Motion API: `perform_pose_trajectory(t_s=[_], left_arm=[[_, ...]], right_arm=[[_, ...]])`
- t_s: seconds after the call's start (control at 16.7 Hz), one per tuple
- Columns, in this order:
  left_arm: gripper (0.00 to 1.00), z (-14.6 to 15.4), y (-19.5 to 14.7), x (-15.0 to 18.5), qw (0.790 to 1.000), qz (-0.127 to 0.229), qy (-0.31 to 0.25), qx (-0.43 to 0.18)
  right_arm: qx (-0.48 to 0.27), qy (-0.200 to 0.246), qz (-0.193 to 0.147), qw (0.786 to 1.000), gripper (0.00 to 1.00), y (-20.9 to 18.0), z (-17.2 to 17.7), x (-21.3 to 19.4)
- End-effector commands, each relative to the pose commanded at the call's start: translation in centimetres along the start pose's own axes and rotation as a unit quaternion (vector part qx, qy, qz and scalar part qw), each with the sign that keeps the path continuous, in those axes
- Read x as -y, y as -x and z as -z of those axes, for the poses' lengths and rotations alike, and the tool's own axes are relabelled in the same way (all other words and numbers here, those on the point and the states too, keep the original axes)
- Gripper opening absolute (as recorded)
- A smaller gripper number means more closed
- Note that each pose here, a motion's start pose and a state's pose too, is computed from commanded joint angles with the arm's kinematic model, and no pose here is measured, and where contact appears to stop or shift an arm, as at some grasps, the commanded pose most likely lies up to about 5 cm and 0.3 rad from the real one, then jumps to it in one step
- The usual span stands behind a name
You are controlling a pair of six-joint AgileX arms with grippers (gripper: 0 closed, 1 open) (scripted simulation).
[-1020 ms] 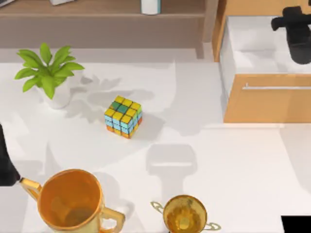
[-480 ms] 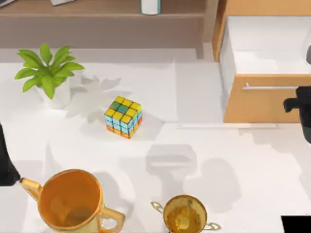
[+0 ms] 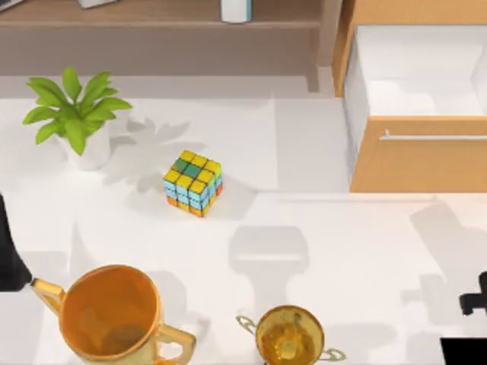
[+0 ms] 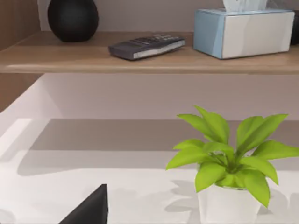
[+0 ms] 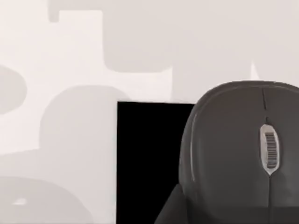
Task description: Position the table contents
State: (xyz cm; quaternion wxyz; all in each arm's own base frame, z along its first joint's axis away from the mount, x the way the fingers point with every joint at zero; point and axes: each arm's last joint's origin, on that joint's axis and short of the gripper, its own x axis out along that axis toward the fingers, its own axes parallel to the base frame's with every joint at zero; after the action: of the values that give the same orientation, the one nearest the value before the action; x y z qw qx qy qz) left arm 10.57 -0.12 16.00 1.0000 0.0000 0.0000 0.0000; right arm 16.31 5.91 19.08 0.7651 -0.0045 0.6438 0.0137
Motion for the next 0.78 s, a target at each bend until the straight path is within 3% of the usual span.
perform_pose_trajectory(t_s=[0.36, 0.78], left_arm=[[1.0, 0.0, 0.0, 0.0, 1.0, 0.0, 0.0, 0.0], [1.0, 0.0, 0.0, 0.0, 1.0, 0.0, 0.0, 0.0]], right_arm=[[-0.032, -0.004, 0.008, 0.999, 0.0, -2.8, 4.0, 0.8], [-0.036, -0.006, 0.009, 0.999, 0.0, -3.1, 4.3, 0.9]])
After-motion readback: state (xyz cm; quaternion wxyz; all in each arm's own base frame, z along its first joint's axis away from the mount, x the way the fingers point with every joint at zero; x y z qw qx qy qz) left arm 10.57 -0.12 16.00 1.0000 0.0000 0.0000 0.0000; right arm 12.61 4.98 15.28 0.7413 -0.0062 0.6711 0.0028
